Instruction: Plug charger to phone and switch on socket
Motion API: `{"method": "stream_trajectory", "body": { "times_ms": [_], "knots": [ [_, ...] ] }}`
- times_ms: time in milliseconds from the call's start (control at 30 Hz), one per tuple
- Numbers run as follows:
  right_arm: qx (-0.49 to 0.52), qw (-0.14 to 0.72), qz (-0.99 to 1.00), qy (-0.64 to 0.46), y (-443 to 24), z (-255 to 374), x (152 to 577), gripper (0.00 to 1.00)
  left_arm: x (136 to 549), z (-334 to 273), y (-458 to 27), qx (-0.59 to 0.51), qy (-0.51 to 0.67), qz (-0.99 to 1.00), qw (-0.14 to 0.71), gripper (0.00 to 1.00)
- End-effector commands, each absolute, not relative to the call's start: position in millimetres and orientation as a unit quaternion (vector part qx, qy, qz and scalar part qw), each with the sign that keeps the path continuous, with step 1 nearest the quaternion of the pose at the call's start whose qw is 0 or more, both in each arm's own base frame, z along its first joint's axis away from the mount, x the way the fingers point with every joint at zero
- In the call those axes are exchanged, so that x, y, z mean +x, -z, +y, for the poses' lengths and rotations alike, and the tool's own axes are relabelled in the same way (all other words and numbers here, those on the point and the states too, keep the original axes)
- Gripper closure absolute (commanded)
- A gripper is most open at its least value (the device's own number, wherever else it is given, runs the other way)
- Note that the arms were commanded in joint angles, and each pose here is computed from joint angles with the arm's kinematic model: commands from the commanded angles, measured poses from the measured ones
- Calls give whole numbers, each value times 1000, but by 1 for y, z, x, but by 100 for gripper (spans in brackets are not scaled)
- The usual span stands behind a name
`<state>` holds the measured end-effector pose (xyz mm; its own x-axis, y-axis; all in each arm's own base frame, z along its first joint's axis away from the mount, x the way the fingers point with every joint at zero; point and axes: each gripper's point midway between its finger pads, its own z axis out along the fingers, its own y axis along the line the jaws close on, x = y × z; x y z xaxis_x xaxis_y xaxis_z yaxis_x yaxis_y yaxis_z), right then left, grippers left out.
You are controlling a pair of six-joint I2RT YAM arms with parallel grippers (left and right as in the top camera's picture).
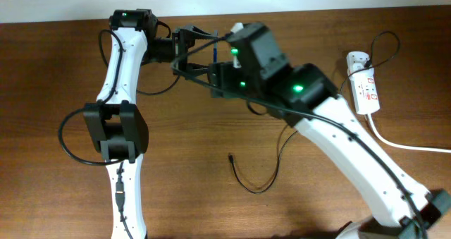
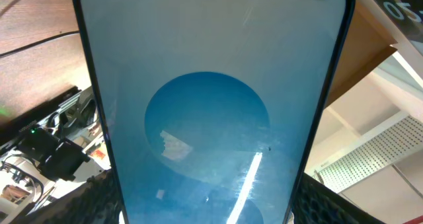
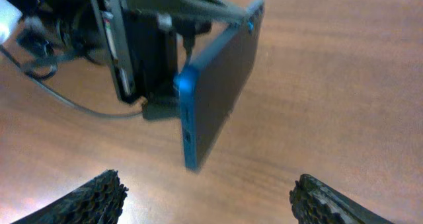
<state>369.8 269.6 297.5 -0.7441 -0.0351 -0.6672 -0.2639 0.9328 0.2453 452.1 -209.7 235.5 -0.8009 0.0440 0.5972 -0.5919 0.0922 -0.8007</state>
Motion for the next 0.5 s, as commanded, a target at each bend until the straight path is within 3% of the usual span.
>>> {"method": "stream_trajectory", "body": {
  "times_ms": [0, 133, 233, 367, 467],
  "knots": [
    [-49, 405, 909, -88, -301, 283, 385, 14, 455, -208, -250, 188, -665, -682, 241, 21],
    [-7, 437, 898, -46, -289, 290, 400, 16, 454, -208, -246, 189, -657, -689, 240, 22],
    [1, 449, 893, -37, -291, 288, 405, 29, 454, -208, -246, 189, -657, -689, 240, 21],
    [-1, 444, 896, -20, -275, 288, 414, 31, 454, -208, -248, 189, -660, -686, 240, 21],
    [4, 436, 899, -33, -273, 285, 421, 43, 454, -208, -248, 189, -660, -686, 240, 21]
  ]
}}
